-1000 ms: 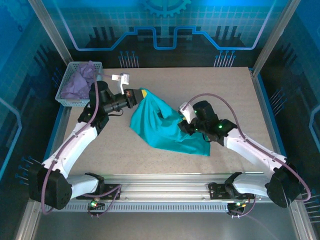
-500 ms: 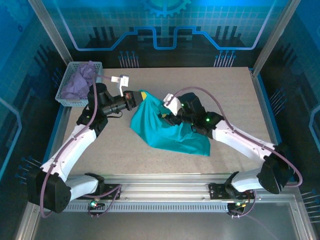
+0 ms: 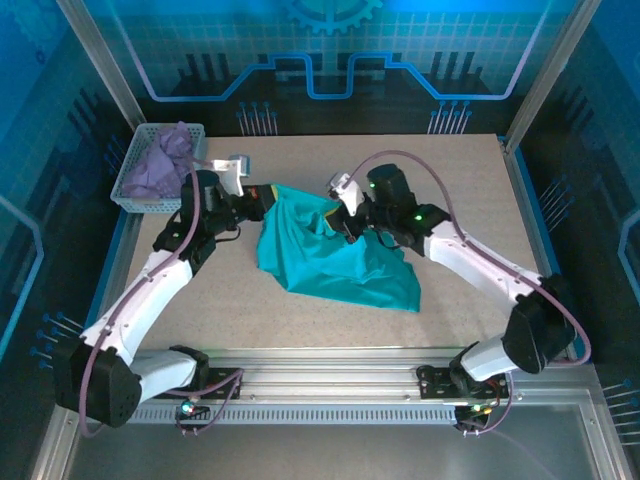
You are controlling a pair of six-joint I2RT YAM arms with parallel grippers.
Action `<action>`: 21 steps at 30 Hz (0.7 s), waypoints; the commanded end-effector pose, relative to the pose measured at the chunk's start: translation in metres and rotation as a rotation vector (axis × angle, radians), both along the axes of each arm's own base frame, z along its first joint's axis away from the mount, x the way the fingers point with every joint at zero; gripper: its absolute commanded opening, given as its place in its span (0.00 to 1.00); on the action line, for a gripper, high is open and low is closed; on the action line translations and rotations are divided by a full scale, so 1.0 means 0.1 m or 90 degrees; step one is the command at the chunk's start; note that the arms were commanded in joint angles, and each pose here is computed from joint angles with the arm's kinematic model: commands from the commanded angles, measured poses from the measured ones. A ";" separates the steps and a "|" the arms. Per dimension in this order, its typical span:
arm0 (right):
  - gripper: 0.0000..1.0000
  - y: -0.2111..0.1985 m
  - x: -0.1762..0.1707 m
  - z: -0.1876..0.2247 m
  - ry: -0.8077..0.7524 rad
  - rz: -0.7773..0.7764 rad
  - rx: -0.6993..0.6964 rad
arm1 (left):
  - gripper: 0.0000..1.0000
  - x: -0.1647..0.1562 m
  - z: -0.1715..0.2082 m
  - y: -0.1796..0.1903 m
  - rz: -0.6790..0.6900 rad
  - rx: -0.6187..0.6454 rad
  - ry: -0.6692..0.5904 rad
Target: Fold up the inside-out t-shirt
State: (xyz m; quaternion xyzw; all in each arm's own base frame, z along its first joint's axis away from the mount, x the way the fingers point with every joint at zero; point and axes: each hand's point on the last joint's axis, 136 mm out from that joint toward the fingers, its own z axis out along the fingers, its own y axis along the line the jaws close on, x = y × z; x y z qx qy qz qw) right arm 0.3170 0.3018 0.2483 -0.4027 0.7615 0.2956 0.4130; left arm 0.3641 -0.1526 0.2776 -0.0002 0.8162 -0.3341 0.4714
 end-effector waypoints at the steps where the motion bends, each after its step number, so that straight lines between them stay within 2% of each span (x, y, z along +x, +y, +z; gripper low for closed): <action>1: 0.00 0.15 -0.40 0.18 0.126 0.090 0.125 | 0.00 0.19 -0.42 0.37 0.114 0.116 0.063; 4: 0.00 0.20 -0.37 0.13 0.179 0.084 0.154 | 0.08 0.20 -0.52 0.32 0.108 0.115 0.097; 9: 0.00 0.19 -0.20 0.00 0.233 0.043 0.163 | 0.44 -0.06 -0.52 0.22 0.096 0.111 0.083; 12: 0.00 0.17 -0.13 -0.03 0.247 0.029 0.168 | 0.55 -0.35 -0.50 0.12 0.071 0.103 0.056; 14: 0.00 0.17 -0.10 -0.03 0.253 0.025 0.170 | 0.58 -0.55 -0.46 -0.06 0.013 0.086 0.031; 17: 0.00 0.16 -0.07 -0.04 0.262 0.019 0.171 | 0.56 -0.81 -0.40 -0.48 -0.121 0.056 -0.008; 21: 0.00 0.16 -0.05 0.00 0.264 0.022 0.174 | 0.48 -0.86 -0.45 -0.83 -0.215 0.047 0.002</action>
